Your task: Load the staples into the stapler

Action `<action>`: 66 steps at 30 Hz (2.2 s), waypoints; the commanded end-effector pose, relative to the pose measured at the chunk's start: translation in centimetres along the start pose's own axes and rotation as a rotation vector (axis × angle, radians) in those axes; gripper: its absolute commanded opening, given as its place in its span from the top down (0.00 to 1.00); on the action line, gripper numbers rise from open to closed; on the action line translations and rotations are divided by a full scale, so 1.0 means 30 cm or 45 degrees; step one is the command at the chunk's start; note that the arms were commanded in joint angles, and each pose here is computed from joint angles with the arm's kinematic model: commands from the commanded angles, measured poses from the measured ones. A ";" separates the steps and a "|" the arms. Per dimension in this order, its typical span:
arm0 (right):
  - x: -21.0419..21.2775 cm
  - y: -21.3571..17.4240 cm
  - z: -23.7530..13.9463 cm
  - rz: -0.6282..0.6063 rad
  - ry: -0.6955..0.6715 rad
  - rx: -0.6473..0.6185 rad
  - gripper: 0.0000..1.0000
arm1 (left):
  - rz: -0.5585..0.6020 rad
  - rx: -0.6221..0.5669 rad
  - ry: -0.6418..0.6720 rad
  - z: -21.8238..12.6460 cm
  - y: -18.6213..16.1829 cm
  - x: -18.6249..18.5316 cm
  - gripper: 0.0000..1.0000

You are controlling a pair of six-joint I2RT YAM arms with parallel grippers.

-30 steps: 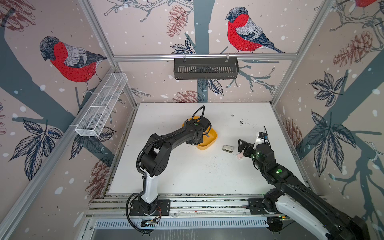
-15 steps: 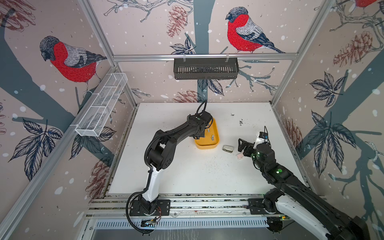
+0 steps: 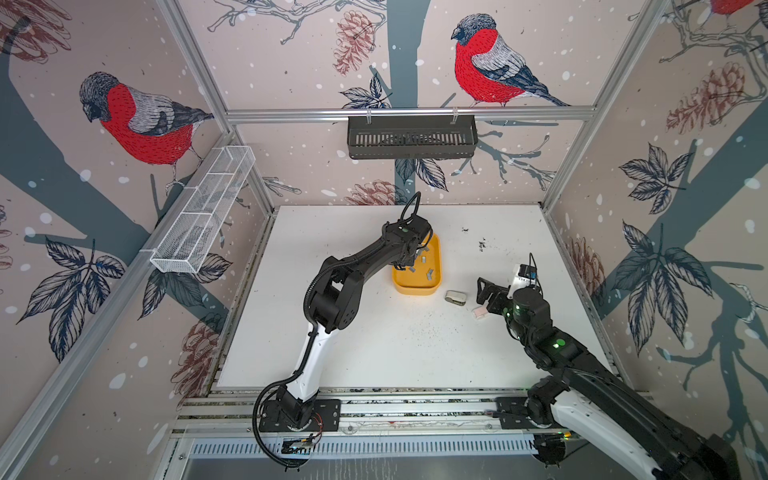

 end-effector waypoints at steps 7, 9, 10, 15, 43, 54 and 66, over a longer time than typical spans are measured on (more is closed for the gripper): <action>0.002 0.013 -0.012 0.000 -0.002 -0.021 0.01 | 0.003 0.011 0.030 -0.016 0.005 0.019 0.73; 0.006 0.017 -0.018 -0.006 0.014 -0.022 0.01 | -0.003 0.002 0.010 -0.042 0.006 0.026 0.66; 0.009 0.020 -0.022 -0.015 0.025 -0.023 0.00 | -0.009 -0.012 -0.012 -0.062 0.009 0.032 0.63; 0.025 0.048 -0.048 -0.062 0.060 -0.031 0.00 | -0.082 -0.146 -0.132 -0.215 0.041 0.078 0.55; 0.076 0.197 -0.301 -0.159 0.230 0.026 0.00 | 0.497 -0.660 -1.250 -0.576 -0.313 -0.055 0.35; 0.092 0.198 -0.364 -0.232 0.318 0.171 0.00 | 1.162 -0.542 -1.222 -0.506 -0.262 -0.306 0.33; 0.054 0.172 -0.379 -0.185 0.358 0.069 0.01 | 1.494 -0.341 -1.125 -0.326 -0.256 -0.433 0.36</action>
Point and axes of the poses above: each gripper's point midway between its finger pads, its own z axis out along the fingers, its own x axis along the line the jaws close on, y = z × x, the point moved 9 cm from there along -z, back along the fingers, and after that the axes turned 4 degrees about z, right-handed, at the moved point
